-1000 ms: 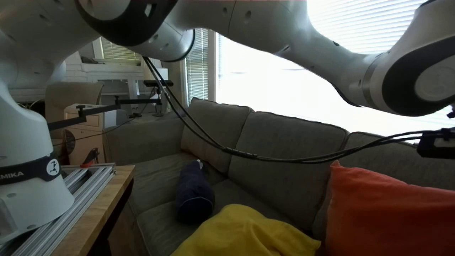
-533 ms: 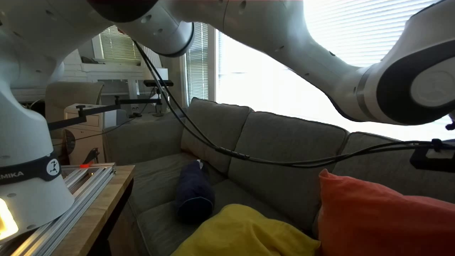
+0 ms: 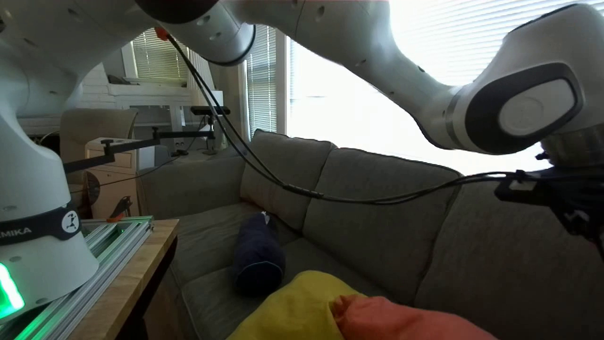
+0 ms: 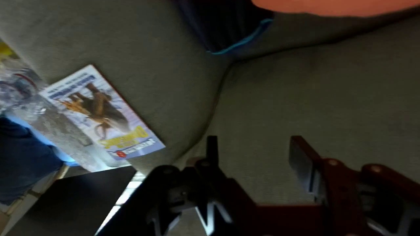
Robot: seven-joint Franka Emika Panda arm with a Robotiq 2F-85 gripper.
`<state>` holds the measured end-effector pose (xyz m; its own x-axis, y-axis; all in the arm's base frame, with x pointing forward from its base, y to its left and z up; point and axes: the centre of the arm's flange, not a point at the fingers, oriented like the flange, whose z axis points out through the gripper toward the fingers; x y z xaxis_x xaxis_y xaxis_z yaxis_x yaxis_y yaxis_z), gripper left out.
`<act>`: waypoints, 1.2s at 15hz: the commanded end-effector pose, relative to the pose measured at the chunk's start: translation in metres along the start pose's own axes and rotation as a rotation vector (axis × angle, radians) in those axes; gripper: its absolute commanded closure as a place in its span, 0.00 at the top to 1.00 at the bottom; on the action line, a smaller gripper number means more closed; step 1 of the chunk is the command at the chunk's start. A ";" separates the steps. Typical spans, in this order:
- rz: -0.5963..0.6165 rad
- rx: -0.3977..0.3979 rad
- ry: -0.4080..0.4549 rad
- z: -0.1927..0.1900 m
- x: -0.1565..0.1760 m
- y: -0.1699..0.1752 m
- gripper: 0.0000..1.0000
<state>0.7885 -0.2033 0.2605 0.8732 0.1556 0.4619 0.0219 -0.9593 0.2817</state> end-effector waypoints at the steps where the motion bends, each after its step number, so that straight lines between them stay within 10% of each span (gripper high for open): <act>1: 0.006 0.202 -0.020 -0.017 0.009 -0.074 0.90; 10: -0.182 0.610 -0.252 -0.017 0.000 -0.259 1.00; 18: -0.309 0.610 -0.365 -0.003 -0.040 -0.330 1.00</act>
<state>0.7445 0.1080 0.1505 0.8862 0.4521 0.1011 0.4632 -0.8613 -0.2089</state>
